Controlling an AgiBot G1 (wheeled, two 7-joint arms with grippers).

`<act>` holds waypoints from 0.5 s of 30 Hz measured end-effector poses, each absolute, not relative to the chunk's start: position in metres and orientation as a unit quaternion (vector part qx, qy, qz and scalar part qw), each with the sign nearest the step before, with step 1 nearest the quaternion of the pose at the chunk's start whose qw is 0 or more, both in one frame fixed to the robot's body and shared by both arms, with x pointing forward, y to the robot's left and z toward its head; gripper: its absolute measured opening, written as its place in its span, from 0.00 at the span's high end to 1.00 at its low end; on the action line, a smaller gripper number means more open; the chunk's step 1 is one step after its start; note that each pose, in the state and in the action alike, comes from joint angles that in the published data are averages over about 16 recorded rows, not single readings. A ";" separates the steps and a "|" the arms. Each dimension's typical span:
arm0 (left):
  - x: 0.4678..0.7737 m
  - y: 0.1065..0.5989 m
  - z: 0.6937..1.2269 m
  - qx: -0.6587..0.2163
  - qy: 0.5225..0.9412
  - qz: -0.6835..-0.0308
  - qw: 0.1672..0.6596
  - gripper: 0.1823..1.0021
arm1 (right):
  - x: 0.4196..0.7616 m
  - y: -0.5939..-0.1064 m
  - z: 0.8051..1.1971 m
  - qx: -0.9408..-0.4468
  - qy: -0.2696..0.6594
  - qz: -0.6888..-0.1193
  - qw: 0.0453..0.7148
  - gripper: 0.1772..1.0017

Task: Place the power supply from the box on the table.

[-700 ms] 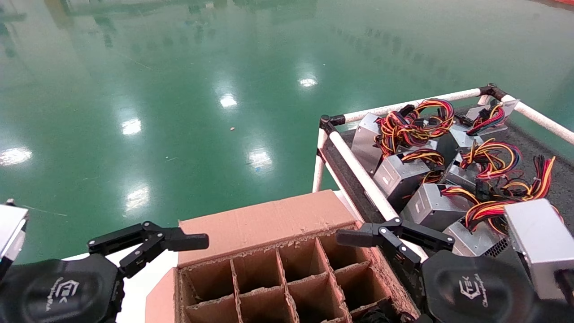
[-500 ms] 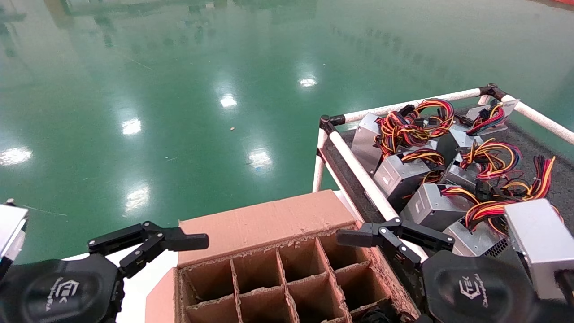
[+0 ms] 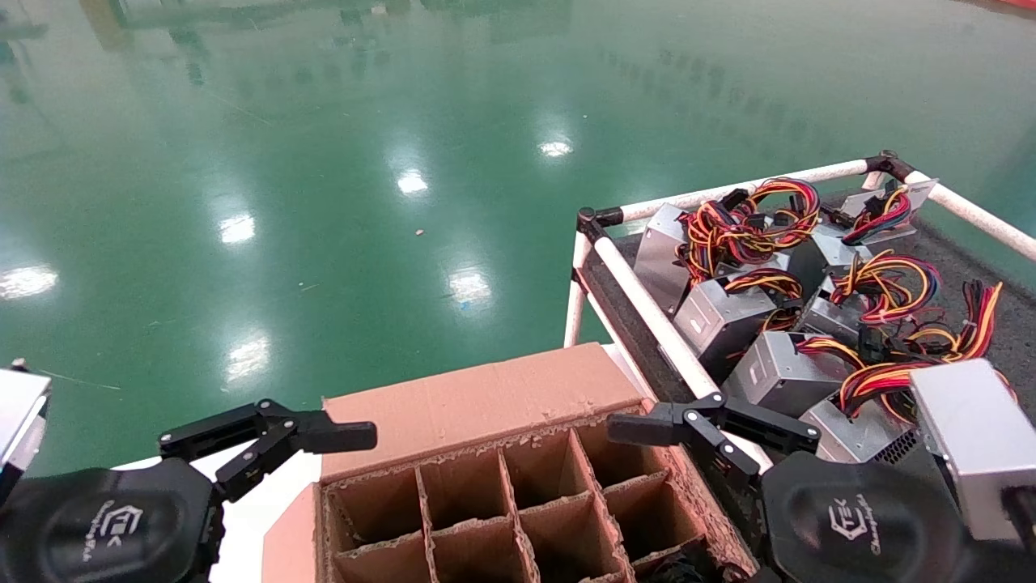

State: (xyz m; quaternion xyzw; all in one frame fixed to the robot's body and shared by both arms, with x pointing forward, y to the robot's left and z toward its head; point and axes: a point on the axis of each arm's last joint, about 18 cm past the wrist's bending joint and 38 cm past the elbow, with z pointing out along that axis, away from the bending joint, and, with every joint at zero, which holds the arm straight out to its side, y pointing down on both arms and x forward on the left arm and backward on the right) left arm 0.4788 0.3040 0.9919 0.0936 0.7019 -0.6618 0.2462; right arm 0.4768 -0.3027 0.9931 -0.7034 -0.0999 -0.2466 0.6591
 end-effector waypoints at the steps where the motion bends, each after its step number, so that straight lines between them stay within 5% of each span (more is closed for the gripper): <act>1: 0.479 0.304 0.992 0.094 0.702 -0.662 0.246 0.00 | 0.477 -0.303 0.993 -0.703 -0.100 -0.247 0.659 0.00; 15: 0.479 0.304 0.992 0.094 0.702 -0.662 0.246 0.00 | 0.477 -0.303 0.993 -0.703 -0.100 -0.247 0.659 0.00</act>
